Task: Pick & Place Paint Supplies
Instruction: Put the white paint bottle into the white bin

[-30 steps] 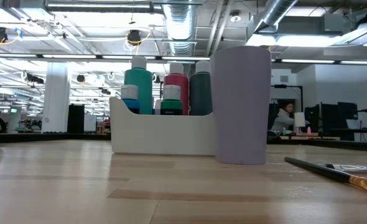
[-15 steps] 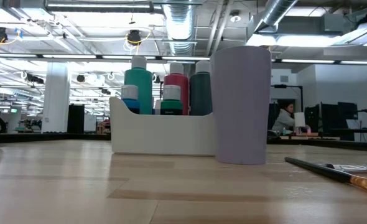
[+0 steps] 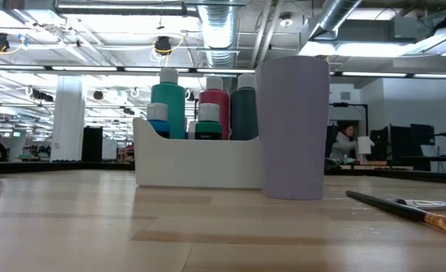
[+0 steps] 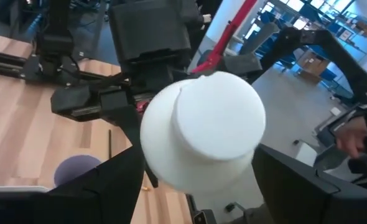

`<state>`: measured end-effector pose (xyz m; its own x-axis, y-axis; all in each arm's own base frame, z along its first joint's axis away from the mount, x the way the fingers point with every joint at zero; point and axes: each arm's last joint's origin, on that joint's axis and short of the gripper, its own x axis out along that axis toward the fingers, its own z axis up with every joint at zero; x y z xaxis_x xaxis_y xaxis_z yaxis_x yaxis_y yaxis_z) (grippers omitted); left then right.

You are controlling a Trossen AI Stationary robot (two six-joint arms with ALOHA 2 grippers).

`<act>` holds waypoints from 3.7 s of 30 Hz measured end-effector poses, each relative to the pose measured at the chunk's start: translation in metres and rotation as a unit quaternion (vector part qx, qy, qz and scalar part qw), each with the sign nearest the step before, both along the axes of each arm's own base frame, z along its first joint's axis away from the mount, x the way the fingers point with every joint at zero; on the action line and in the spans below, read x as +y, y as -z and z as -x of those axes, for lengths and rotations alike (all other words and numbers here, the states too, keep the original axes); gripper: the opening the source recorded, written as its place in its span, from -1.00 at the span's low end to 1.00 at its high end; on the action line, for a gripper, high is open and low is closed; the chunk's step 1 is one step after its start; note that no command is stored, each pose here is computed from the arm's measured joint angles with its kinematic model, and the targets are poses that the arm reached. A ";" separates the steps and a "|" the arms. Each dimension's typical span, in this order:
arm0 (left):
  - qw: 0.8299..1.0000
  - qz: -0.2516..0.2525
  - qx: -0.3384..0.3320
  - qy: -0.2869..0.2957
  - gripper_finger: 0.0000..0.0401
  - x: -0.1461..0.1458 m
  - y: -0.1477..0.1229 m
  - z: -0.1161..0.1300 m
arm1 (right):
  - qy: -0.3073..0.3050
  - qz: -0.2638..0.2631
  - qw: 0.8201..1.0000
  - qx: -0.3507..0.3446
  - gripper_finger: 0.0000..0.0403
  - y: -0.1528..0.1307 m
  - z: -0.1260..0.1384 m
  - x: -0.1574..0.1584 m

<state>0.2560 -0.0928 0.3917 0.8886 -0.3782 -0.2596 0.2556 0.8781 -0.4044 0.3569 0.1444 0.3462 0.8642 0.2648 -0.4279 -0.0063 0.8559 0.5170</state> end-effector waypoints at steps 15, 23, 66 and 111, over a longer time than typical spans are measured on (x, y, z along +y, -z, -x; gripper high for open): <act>0.999 0.004 -0.004 -0.040 0.41 0.000 0.017 -0.018 | 0.019 0.007 1.000 -0.005 -0.15 0.000 -0.003 -0.006; 0.987 0.053 -0.120 -0.097 0.22 0.001 0.030 -0.013 | 0.034 0.006 0.998 -0.052 -0.14 -0.008 -0.006 -0.006; 0.972 0.093 -0.158 -0.145 -0.15 -0.004 0.052 -0.011 | 0.070 0.002 0.993 -0.090 -0.04 -0.016 -0.010 -0.012; 0.995 0.067 -0.051 -0.049 -0.21 -0.012 0.074 -0.010 | -0.003 -0.006 0.999 -0.038 0.30 -0.073 0.028 -0.044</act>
